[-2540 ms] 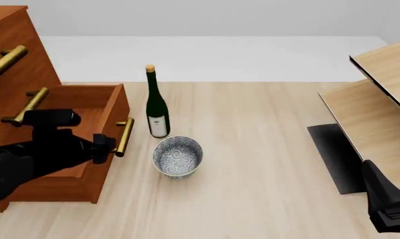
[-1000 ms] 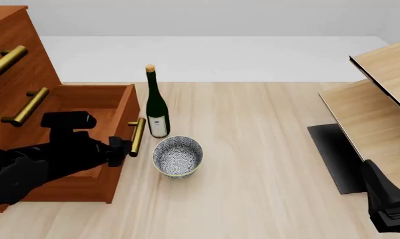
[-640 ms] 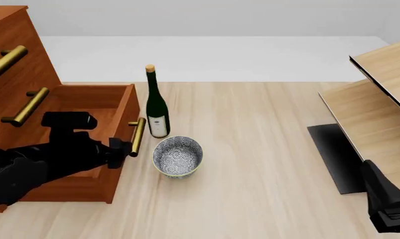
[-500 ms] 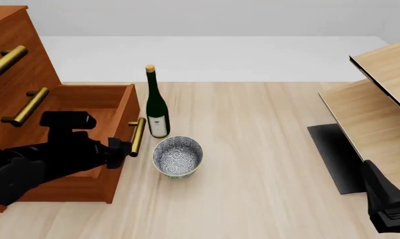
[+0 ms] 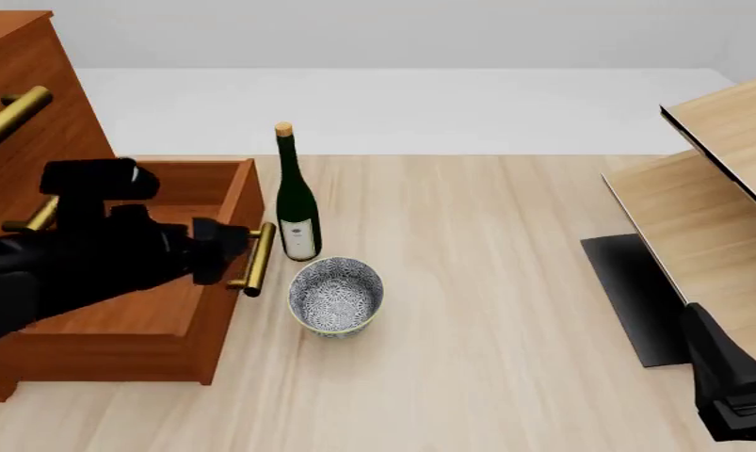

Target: Put the wine bottle in the bottom drawer of the cabinet.

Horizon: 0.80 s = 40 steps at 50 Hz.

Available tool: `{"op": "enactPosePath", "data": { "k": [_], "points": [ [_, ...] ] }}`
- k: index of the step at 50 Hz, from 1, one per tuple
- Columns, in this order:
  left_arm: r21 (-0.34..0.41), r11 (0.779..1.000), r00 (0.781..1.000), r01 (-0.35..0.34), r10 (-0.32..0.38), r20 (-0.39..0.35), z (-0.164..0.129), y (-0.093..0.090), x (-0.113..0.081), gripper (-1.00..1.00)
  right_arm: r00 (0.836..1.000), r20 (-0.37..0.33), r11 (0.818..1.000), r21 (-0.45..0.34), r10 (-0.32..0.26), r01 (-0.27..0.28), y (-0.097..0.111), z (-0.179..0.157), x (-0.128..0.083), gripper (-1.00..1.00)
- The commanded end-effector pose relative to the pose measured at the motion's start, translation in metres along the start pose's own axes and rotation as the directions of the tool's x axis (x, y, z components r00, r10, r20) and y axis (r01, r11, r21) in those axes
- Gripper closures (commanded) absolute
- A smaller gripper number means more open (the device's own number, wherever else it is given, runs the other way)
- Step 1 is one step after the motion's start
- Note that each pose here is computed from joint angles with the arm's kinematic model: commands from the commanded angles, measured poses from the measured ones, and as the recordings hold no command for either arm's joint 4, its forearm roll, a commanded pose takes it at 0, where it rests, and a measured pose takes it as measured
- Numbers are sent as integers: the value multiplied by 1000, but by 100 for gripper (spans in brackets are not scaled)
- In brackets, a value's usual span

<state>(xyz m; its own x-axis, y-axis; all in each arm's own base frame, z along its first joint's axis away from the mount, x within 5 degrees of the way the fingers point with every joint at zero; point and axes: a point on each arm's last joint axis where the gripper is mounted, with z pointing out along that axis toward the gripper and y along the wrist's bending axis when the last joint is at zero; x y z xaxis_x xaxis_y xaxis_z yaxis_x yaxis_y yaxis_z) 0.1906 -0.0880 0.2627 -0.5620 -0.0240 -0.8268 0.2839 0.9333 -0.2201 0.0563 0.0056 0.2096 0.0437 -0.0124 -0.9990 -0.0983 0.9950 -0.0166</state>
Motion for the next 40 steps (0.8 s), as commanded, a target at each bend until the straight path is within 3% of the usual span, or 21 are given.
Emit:
{"op": "enactPosePath", "data": {
  "k": [1,9,13,24,26,28,30,32,34,36,38,40],
  "points": [
    [22,999,997,-26,24,74,-31,-9,-32,-100,1000,2,1000,-4,1,-1,0,0,0,-100],
    [8,997,989,-72,70,131,-42,-9,-47,-100,1000,4,1000,-4,2,-2,0,0,-1,-100],
    [6,1000,986,-24,23,168,-39,-5,-46,-100,1000,6,1000,-5,2,-2,0,0,-1,-100],
    [28,996,970,-83,74,231,-33,-9,-47,-100,1000,8,1000,-5,0,0,0,0,-1,-100],
    [20,989,952,-149,138,273,-39,-11,-51,-100,1000,7,1000,-3,-2,2,0,0,-1,-100],
    [1,987,949,-162,155,276,-37,-8,-52,-100,1000,7,1000,-3,-2,2,0,0,-1,-100],
    [19,991,949,-132,121,292,-38,-10,-52,-100,1000,7,1000,-3,-2,2,0,0,-1,-100],
    [-9,981,926,-193,186,329,-42,-8,-55,-100,1000,8,1000,-3,-2,2,0,0,-1,-100],
    [-16,981,913,-194,187,362,-47,-7,-56,-100,1000,6,1000,-5,-2,2,0,0,-1,-100],
    [-11,981,914,-192,183,362,-47,-7,-55,-100,1000,7,1000,-6,-1,1,0,0,-1,-100],
    [-25,969,893,-245,236,383,-48,-8,-53,-100,1000,7,1000,-6,-1,1,0,0,-1,-100],
    [-24,971,877,-237,225,424,-55,-8,-53,-100,1000,6,1000,-7,-2,2,0,0,-1,-100]
  ]
}}
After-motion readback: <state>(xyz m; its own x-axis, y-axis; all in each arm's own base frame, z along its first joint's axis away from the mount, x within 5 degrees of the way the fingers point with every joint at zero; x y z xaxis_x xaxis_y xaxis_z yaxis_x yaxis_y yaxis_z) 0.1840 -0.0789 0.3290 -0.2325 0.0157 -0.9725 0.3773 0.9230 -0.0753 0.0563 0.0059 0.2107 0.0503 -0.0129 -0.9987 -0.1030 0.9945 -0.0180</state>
